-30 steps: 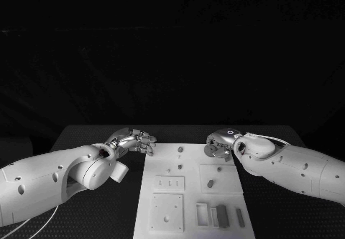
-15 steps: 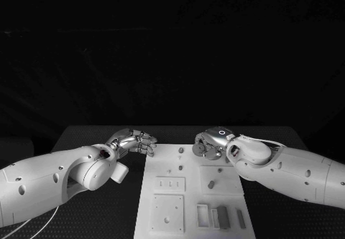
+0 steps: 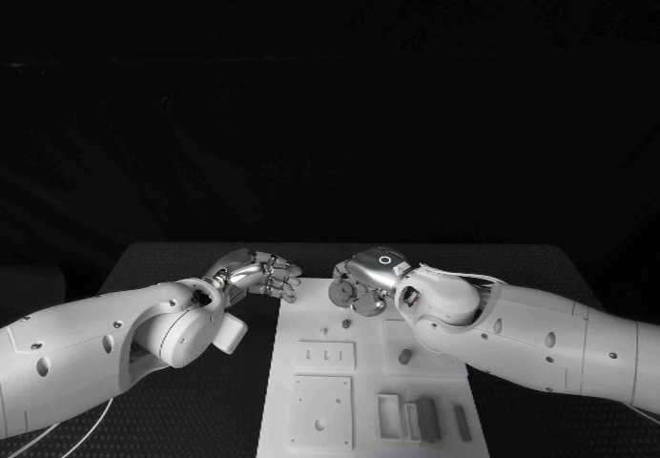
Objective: Assemble the parts on the task board
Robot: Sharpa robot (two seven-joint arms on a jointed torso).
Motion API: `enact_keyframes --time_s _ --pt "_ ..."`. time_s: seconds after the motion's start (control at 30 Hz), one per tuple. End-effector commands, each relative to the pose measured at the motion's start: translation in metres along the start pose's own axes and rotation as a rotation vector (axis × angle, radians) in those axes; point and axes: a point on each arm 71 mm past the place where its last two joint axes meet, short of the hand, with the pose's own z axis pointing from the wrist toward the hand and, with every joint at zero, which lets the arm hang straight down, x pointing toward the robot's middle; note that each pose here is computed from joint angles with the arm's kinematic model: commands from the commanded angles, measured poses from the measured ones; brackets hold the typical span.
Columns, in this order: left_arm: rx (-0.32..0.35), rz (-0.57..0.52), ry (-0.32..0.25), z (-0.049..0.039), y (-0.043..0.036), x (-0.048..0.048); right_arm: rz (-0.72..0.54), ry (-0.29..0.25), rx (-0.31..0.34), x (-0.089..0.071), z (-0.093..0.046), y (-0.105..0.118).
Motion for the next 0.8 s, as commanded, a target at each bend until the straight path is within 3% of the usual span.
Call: enact_keyframes --time_s 0.03,0.47,0.8 --pt "0.009 -0.002 0.017 0.0008 -0.0018 0.0027 -0.030 0.004 -0.002 0.002 0.003 0.001" --pt "0.008 -0.002 0.016 0.0005 -0.0016 0.0021 -0.155 -0.014 -0.051 0.013 0.010 0.016" --pt "0.007 -0.002 0.018 0.0005 -0.0015 0.0022 -0.178 -0.011 -0.053 0.015 0.012 0.020"
